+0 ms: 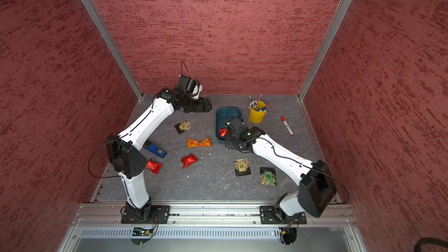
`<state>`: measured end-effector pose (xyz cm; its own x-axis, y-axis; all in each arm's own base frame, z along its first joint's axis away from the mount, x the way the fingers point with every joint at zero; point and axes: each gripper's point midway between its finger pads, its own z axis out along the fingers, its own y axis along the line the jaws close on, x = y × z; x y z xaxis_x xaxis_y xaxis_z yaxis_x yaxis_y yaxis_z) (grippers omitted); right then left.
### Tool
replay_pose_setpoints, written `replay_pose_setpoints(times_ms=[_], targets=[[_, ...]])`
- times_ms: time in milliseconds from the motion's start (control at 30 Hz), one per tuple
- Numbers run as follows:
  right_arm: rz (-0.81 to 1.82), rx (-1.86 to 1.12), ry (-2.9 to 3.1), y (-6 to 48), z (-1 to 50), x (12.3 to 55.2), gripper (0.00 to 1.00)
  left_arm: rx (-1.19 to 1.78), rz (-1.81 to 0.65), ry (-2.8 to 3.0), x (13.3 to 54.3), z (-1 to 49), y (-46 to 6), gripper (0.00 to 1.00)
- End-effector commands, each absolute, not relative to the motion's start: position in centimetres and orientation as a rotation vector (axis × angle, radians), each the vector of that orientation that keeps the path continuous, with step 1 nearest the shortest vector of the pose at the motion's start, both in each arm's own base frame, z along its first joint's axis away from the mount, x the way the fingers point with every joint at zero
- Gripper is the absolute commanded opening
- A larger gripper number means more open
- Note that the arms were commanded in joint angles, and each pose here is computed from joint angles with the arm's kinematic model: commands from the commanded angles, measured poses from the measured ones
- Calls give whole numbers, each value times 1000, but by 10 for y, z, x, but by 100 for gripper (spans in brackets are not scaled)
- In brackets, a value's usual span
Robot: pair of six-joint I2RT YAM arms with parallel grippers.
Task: Put the tea bags into the storage box
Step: Place the tea bag in the storage box, then pick up the tea bag from the center of the board.
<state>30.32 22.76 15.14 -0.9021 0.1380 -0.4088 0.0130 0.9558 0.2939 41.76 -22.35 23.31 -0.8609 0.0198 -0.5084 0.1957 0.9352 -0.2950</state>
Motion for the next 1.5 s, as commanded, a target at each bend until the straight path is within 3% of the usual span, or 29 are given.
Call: replay_pose_setpoints(times_ms=[0,233,400,667,933,1233,1467], targets=[[378,29,2663,232,149,331,28,135,-371,2655,393,196,-199,92],[337,23,2660,229,144,383,28,38,-320,2758,348,146,-163,93],[295,10,2666,226,136,408,29,38,-400,2776,345,120,-171,93],[281,41,2695,217,123,436,29,200,-248,2831,342,96,-176,95],[285,25,2684,220,129,446,45,367,10,2833,338,92,-170,96],[277,23,2625,216,158,447,68,571,79,2866,326,72,-186,96],[278,18,2567,207,194,438,72,605,123,2875,336,57,-190,96]])
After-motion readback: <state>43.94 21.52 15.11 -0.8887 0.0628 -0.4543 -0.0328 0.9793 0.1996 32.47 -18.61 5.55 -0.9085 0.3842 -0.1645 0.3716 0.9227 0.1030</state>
